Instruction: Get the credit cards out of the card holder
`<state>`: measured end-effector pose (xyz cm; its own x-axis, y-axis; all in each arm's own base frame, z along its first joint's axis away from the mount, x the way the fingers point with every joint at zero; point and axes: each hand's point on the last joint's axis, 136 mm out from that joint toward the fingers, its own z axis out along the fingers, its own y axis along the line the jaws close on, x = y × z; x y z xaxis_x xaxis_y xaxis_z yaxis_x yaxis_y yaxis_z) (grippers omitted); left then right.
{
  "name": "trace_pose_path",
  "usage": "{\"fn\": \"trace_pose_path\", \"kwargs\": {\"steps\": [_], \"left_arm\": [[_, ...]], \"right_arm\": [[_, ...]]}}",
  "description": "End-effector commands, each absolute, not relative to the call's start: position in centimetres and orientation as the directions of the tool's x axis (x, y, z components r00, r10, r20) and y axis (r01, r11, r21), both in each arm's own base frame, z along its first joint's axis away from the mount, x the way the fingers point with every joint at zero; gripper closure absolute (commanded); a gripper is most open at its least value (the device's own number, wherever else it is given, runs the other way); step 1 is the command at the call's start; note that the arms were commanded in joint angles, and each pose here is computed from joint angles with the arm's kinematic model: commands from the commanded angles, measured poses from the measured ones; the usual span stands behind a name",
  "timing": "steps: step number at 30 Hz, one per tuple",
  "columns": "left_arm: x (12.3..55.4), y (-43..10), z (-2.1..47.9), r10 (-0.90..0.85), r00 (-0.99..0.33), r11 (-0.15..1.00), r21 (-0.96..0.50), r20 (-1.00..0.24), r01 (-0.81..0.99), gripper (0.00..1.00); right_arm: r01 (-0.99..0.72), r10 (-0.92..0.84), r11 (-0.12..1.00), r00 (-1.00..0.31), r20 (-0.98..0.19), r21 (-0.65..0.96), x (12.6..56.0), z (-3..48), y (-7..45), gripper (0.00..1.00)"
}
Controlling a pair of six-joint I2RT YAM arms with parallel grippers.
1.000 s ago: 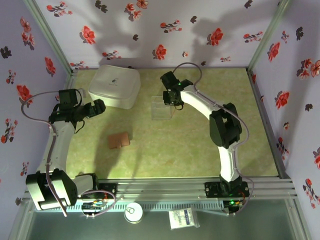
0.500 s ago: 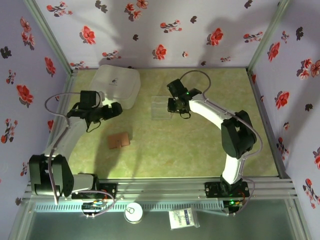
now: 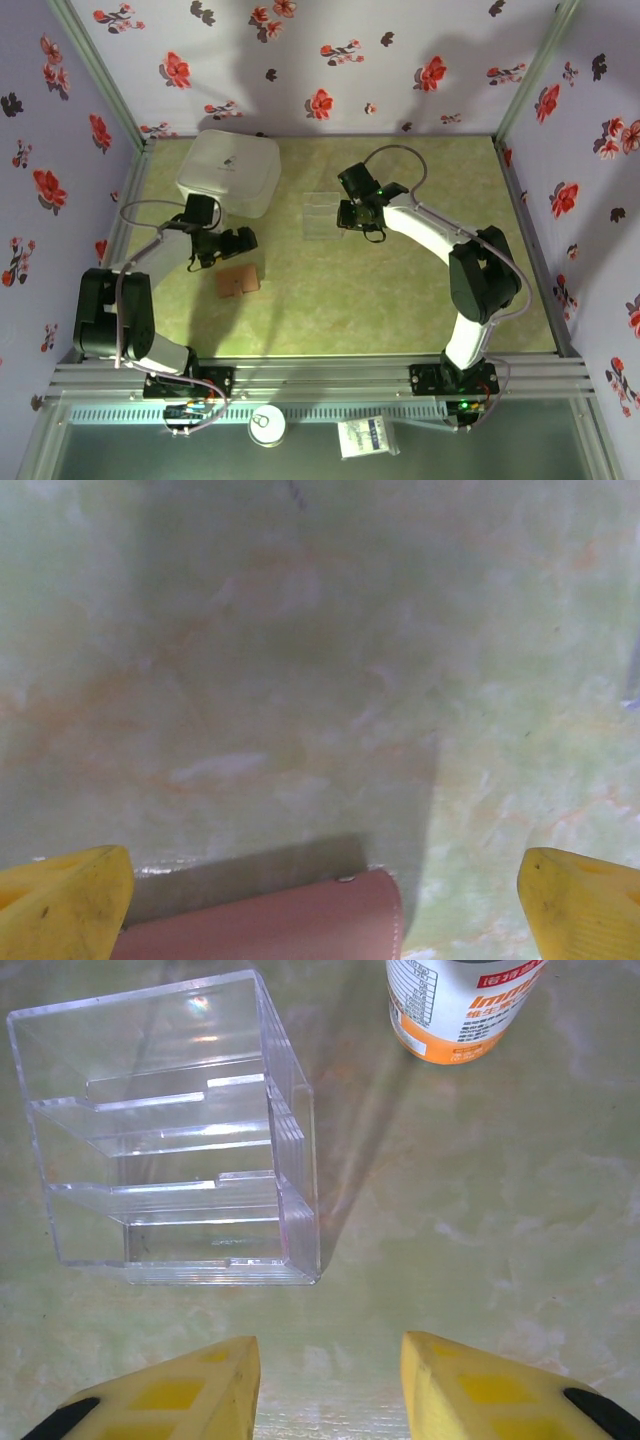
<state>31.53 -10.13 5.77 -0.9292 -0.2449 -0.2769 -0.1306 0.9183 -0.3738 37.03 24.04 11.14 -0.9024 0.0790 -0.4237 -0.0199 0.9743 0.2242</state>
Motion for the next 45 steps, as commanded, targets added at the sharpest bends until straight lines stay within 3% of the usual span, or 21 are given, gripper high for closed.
{"fn": "trace_pose_path", "kwargs": {"steps": [1, 22, 28, 33, 45], "left_arm": [[29.8, -10.6, 4.3, -0.238, -0.947, 0.916, -0.373, -0.217, -0.145, 0.01], [22.8, -11.9, 4.1, -0.154, -0.983, 0.956, -0.268, -0.103, -0.122, 0.01], [22.4, -13.2, 3.9, -0.092, -0.992, 0.976, -0.206, -0.083, -0.074, 0.05], [22.9, -12.4, 3.9, -0.097, -0.992, 0.992, -0.092, -0.079, -0.090, 0.05], [23.3, -13.3, 3.0, -0.092, -0.995, 0.995, 0.020, -0.049, -0.094, 0.03]], "right_arm": [[-0.039, 0.071, 0.970, -0.898, -0.434, 0.239, 36.5, 11.9, 24.2, 0.57], [-0.043, 0.064, 0.970, -0.903, -0.424, 0.238, 35.5, 11.2, 23.8, 0.53], [-0.042, 0.063, 0.972, -0.902, -0.428, 0.231, 35.4, 11.2, 23.5, 0.52], [-0.038, 0.062, 0.974, -0.904, -0.422, 0.223, 35.3, 10.9, 23.3, 0.51], [-0.038, 0.049, 0.980, -0.906, -0.420, 0.197, 35.0, 10.6, 22.8, 0.49]]}}
